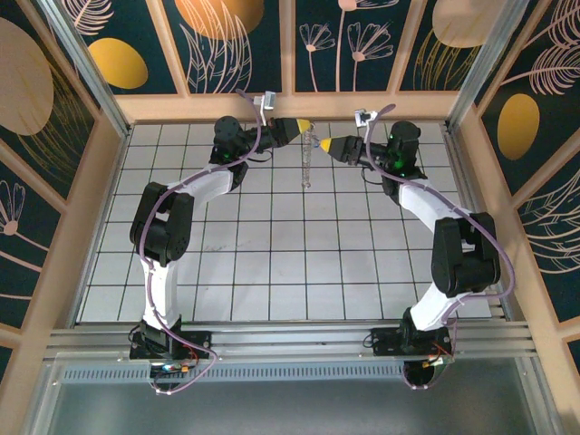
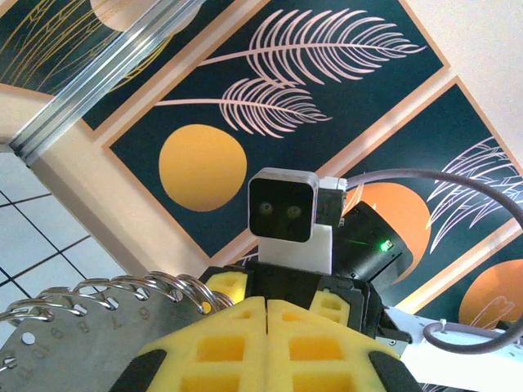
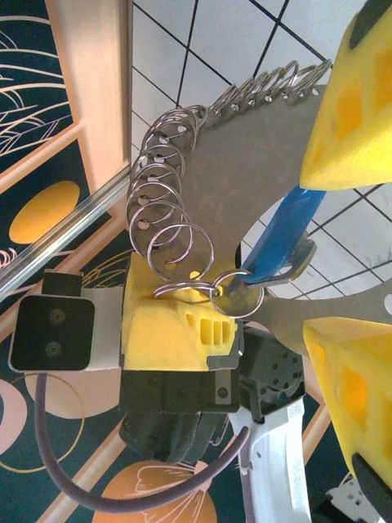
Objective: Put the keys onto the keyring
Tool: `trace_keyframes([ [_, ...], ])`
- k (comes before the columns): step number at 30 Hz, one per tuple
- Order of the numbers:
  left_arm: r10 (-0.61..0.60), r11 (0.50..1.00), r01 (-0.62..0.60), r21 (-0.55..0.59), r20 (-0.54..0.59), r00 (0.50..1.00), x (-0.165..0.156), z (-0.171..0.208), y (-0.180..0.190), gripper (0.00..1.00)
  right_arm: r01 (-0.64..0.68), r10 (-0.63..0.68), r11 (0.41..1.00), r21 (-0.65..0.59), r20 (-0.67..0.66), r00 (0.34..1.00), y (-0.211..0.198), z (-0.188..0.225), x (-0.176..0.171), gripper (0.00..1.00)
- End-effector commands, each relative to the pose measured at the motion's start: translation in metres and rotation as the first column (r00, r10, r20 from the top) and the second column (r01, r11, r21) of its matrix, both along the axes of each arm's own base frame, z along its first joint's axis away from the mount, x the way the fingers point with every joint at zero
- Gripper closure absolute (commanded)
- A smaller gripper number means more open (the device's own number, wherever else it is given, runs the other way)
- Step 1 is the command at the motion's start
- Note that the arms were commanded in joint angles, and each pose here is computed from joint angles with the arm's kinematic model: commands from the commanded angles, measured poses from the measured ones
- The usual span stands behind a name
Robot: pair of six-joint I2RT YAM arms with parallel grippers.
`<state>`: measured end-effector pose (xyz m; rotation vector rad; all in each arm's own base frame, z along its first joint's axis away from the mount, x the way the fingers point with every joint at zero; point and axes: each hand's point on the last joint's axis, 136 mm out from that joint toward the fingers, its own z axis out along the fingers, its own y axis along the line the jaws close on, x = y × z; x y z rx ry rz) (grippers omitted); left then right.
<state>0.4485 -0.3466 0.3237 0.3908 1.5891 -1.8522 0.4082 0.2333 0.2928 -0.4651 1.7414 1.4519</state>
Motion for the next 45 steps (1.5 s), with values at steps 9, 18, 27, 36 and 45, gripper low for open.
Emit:
trace_keyframes([
  [9,0.004,0.999,0.0,-0.045,0.085,0.996,-0.015,0.04,0.005,1.0,-0.018,0.02,0.999,-0.028,0.09,0.996,0.02,0.016,0.003,0.55],
  [18,0.012,0.999,-0.008,-0.046,0.083,0.996,-0.013,0.04,0.005,1.0,-0.074,0.077,0.996,-0.045,0.091,0.993,0.03,0.009,-0.008,0.88],
  [27,0.022,0.999,-0.018,-0.05,0.083,0.996,-0.012,0.041,0.005,1.0,-0.105,0.109,0.993,-0.049,0.087,0.99,0.034,0.007,-0.025,1.0],
  [36,0.021,0.998,-0.017,-0.054,0.084,0.996,-0.014,0.042,0.004,1.0,-0.121,0.123,0.992,-0.04,0.072,0.99,0.05,0.003,-0.027,1.0],
  [45,0.03,0.998,-0.024,-0.063,0.082,0.996,-0.017,0.041,0.002,1.0,-0.093,0.093,0.996,-0.006,0.042,0.995,0.049,0.005,-0.02,0.86],
])
